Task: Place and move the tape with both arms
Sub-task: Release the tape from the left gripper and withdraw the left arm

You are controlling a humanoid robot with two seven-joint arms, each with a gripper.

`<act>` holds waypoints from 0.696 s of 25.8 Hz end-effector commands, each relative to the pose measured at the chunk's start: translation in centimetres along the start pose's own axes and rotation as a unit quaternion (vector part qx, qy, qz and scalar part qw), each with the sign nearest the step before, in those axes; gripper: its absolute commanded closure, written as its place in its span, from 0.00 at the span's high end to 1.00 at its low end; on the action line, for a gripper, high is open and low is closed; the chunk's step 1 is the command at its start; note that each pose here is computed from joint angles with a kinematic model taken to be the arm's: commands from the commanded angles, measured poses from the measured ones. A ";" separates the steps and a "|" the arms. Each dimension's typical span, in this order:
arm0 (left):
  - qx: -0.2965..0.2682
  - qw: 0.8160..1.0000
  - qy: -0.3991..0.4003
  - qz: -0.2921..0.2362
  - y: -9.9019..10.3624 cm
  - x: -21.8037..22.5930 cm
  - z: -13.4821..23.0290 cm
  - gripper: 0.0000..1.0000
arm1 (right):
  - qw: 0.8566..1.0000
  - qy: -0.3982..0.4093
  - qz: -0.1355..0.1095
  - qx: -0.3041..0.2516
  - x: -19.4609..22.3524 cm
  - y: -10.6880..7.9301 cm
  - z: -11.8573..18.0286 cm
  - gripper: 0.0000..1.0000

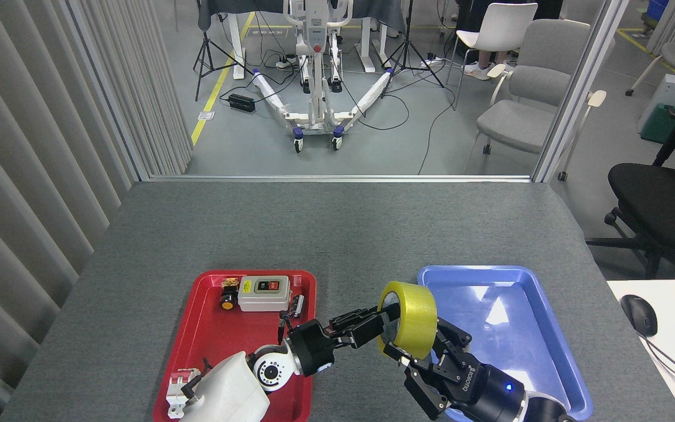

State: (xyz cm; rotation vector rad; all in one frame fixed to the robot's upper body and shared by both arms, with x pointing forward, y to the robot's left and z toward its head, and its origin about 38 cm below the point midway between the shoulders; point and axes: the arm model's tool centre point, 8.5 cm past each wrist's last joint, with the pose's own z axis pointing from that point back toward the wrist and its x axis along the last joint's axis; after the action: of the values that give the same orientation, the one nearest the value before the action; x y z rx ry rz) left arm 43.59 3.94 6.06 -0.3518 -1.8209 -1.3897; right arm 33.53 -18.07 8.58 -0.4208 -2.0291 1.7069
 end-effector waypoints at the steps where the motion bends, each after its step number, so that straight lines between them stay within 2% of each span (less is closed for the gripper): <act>1: 0.033 0.998 0.051 0.007 0.8 -1.0 0.1 1.00 | 1.000 0.002 -0.011 -0.012 0.0 -0.2 0.2 0.00; 3: 0.035 0.998 0.052 0.006 1.1 -1.0 0.1 1.00 | 1.000 0.004 -0.016 -0.016 -0.4 -0.6 0.7 0.00; 7: 0.038 0.998 0.057 -0.004 2.0 -1.3 0.8 1.00 | 1.000 0.012 -0.009 -0.015 -1.2 -1.3 1.8 0.00; 12: 0.051 0.997 0.057 -0.015 3.0 -1.4 1.5 1.00 | 0.998 0.063 -0.002 -0.025 -4.4 -3.2 4.9 0.00; 15: 0.056 0.997 0.058 -0.016 3.1 -1.3 1.5 1.00 | 0.996 0.093 0.007 -0.005 -6.3 -3.5 7.3 0.00; 18: 0.057 0.996 0.063 -0.021 3.5 -1.7 2.2 1.00 | 0.994 0.107 0.006 0.005 -7.1 -3.3 8.4 0.00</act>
State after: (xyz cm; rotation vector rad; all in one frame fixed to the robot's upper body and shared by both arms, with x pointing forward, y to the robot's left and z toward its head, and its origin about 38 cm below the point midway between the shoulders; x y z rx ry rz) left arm 45.80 6.86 7.04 -0.1821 -1.8048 -1.2991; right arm 35.24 -27.74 10.02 -0.5701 -1.9132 1.5995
